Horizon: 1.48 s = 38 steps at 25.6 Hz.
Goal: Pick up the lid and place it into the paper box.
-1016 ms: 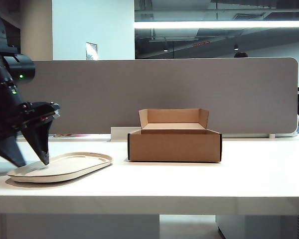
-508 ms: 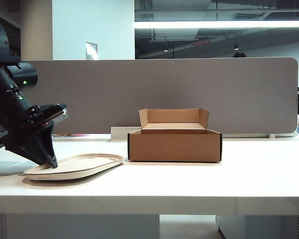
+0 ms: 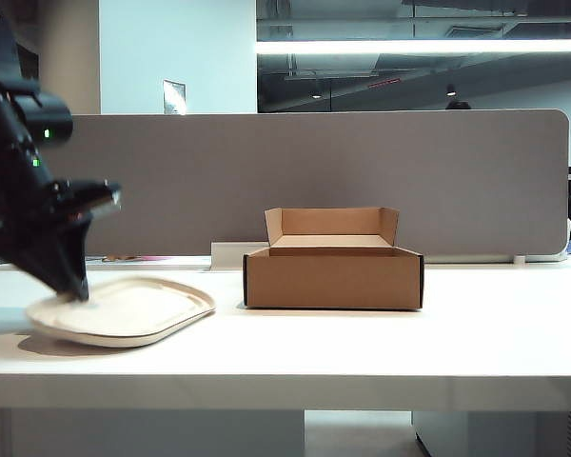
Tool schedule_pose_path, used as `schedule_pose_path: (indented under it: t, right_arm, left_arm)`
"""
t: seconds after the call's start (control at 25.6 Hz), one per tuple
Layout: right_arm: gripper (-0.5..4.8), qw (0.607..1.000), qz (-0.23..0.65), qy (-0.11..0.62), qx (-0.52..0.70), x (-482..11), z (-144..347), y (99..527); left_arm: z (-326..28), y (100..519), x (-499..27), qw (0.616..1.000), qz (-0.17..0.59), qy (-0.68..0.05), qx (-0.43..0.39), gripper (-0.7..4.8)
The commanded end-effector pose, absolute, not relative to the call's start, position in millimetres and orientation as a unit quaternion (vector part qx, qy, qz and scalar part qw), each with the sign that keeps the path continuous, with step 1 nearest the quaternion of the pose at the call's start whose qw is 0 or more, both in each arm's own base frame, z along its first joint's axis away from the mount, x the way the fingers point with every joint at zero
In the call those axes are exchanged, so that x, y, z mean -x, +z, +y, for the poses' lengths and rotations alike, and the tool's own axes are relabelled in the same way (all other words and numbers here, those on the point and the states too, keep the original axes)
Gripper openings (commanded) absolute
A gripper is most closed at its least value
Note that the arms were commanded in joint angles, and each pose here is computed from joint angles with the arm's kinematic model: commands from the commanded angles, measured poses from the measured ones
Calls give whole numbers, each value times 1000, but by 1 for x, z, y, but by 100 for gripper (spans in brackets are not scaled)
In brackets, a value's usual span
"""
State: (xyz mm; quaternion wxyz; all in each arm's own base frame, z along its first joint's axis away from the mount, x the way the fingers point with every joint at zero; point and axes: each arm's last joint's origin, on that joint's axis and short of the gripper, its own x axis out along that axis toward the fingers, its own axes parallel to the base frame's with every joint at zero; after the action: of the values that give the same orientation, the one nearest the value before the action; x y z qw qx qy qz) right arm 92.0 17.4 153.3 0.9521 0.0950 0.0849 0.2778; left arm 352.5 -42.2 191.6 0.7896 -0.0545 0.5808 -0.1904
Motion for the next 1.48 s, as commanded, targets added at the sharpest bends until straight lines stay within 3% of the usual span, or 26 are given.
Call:
schedule_pose_path:
  t: [0.04, 0.51, 0.82, 0.9, 0.98, 1.48]
  right_arm:
    - [-8, 952, 82, 278, -94, -92, 17, 153]
    - [-8, 952, 82, 278, -94, -92, 17, 153]
    - [-8, 952, 82, 278, -94, -92, 17, 153]
    - [-8, 952, 82, 278, -94, -92, 17, 153]
    - [-8, 952, 82, 278, -94, -92, 17, 153]
    - [-8, 952, 83, 278, -95, -92, 17, 153]
  left_arm:
    - [-42, 205, -352, 798, 571, -187, 49, -5]
    - [-42, 219, -350, 810, 553, -191, 47, -5]
    - [-43, 226, -366, 854, 481, -194, 46, 3]
    - [-45, 228, -372, 867, 450, -206, 53, 106]
    - [-47, 228, -378, 873, 424, -229, 67, 154]
    - [-52, 174, -408, 857, 424, -268, 120, 154]
